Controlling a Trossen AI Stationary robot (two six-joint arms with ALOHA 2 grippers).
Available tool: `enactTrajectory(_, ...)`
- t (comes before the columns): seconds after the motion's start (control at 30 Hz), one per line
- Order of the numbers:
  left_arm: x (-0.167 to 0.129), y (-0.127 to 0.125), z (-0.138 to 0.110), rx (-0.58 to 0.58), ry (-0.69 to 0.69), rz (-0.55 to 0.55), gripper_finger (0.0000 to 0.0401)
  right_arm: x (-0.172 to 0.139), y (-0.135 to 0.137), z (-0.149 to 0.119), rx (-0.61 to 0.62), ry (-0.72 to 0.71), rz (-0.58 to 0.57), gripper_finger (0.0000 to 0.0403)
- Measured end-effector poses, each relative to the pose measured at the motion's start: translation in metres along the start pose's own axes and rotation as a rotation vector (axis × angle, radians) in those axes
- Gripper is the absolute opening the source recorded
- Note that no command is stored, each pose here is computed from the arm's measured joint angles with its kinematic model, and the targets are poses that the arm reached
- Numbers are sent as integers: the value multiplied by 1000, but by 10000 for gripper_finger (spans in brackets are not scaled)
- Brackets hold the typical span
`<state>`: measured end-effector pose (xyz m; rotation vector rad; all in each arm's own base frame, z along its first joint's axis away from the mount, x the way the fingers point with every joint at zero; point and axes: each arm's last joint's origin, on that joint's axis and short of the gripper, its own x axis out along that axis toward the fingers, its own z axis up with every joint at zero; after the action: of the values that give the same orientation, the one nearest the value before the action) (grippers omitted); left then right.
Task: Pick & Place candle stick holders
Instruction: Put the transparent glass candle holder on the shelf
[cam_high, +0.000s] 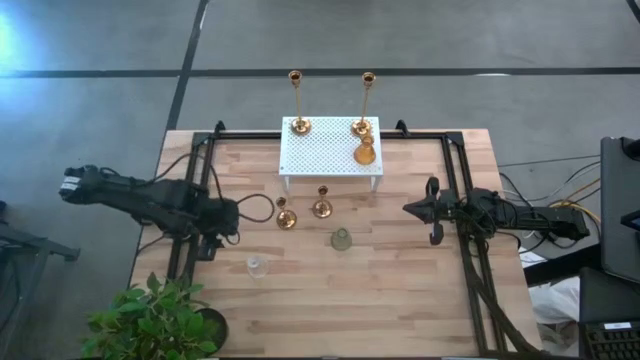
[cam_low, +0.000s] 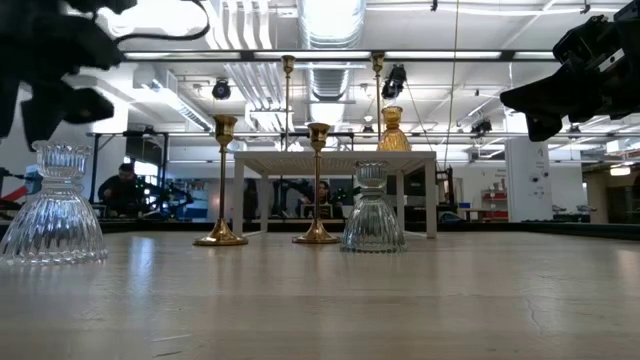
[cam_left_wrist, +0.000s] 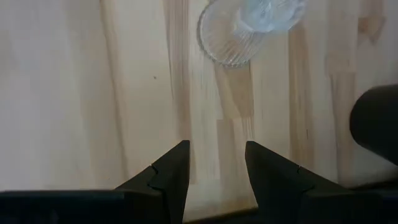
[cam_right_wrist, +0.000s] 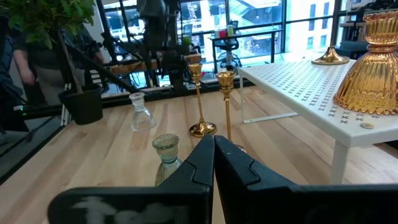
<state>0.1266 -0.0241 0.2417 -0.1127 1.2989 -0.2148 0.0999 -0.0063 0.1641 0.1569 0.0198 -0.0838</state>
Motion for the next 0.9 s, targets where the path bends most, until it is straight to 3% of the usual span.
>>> enactTrajectory(0.17, 20, -2, -14, -84, -118, -51, 136, 0, 0, 0, 0, 0, 0, 8)
enactTrajectory(0.3, 24, -11, -7, -190, -308, -167, 125, 0, 0, 0, 0, 0, 0, 8)
enactTrajectory(0.37, 26, -17, -4, -186, -363, -191, 123, 0, 0, 0, 0, 0, 0, 8)
enactTrajectory(0.57, 50, -19, -18, -167, -314, -78, 122, 0, 0, 0, 0, 0, 0, 8)
enactTrajectory(0.7, 63, -15, -23, -275, -296, -87, 126, 0, 0, 0, 0, 0, 0, 8)
enactTrajectory(0.9, 63, -19, -13, -224, -423, -149, 177, 0, 0, 0, 0, -1, 0, 8)
